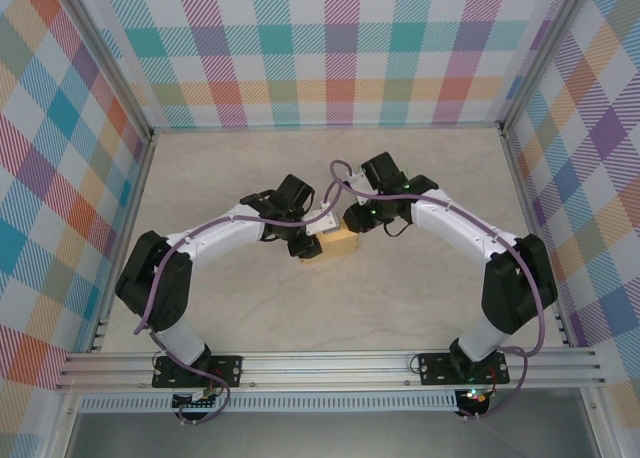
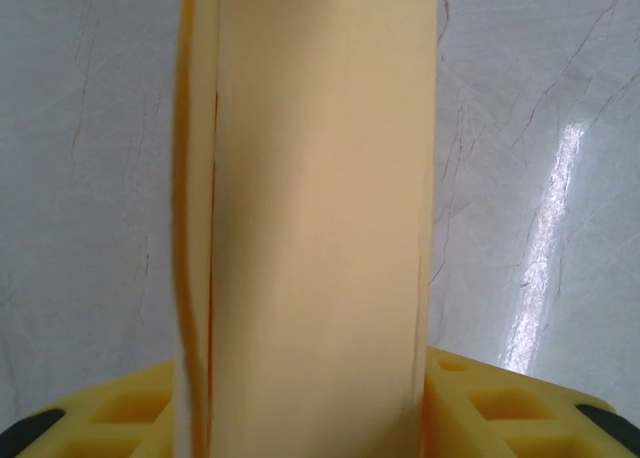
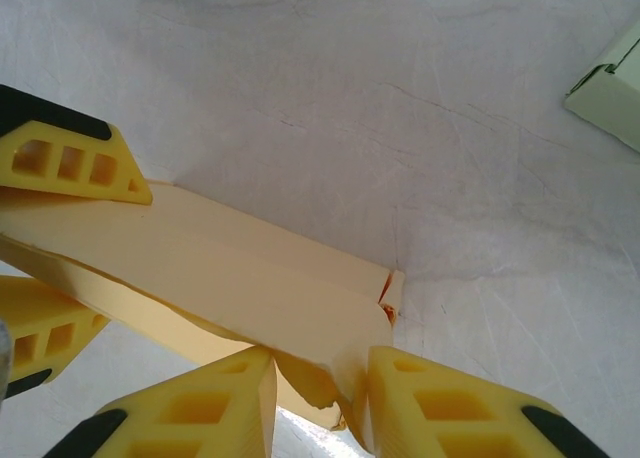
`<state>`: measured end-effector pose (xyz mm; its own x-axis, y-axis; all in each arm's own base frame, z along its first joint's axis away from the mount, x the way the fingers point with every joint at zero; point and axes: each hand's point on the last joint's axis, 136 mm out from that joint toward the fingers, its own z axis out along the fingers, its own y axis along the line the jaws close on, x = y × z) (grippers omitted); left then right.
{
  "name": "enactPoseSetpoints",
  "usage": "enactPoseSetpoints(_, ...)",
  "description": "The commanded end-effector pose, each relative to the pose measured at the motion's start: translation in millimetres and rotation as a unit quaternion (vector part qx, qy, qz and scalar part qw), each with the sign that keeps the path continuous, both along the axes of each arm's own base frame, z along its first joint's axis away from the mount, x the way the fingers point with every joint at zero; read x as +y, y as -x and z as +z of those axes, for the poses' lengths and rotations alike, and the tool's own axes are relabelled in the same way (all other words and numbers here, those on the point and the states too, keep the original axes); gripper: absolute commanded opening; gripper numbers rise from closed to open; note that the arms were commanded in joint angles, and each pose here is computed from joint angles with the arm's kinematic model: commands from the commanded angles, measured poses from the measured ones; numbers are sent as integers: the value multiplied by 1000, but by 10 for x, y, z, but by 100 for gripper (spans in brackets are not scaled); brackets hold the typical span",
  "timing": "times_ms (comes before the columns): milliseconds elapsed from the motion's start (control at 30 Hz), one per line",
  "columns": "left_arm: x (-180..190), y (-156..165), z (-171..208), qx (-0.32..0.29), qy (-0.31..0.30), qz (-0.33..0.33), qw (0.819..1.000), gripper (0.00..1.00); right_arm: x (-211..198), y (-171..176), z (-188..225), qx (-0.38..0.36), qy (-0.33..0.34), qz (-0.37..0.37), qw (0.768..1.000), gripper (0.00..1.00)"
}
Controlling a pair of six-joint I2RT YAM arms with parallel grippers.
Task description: Fold the paper box
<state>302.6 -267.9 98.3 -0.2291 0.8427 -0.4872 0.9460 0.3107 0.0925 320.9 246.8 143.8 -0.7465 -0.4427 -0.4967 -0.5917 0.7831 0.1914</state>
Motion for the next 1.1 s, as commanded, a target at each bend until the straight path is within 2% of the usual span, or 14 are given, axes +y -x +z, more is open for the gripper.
enactPoseSetpoints(0, 114, 44, -104, 16, -20, 15, 1000, 49, -143, 40, -65, 10, 18, -23, 1000, 32)
enactPoseSetpoints(100, 114, 47, -83, 14, -19, 14, 1000, 49, -165, 38, -80, 5, 21, -25, 999, 45)
enactPoseSetpoints(233, 121, 57, -87, 16, -20, 14, 1000, 49, -135, 70, -19, 0, 7, -16, 1000, 46)
enactPoseSetpoints(400, 111, 55, -80, 14, -17, 13, 1000, 49, -161, 29, -27, -11, 12, -22, 1000, 38)
enactPoseSetpoints(700, 102, 48, -72, 13, -15, 12, 1000, 50, -87, -26, 16, -20, -2, -15, 1000, 31)
enactPoseSetpoints(867, 104, 29, -70, 9, -15, 16, 1000, 50, -63, -29, 29, -11, -7, -20, 1000, 14)
enactPoseSetpoints(1067, 96, -8, -57, -3, -20, 23, 1000, 50, 33, 38, 132, 25, -43, -35, 998, 9)
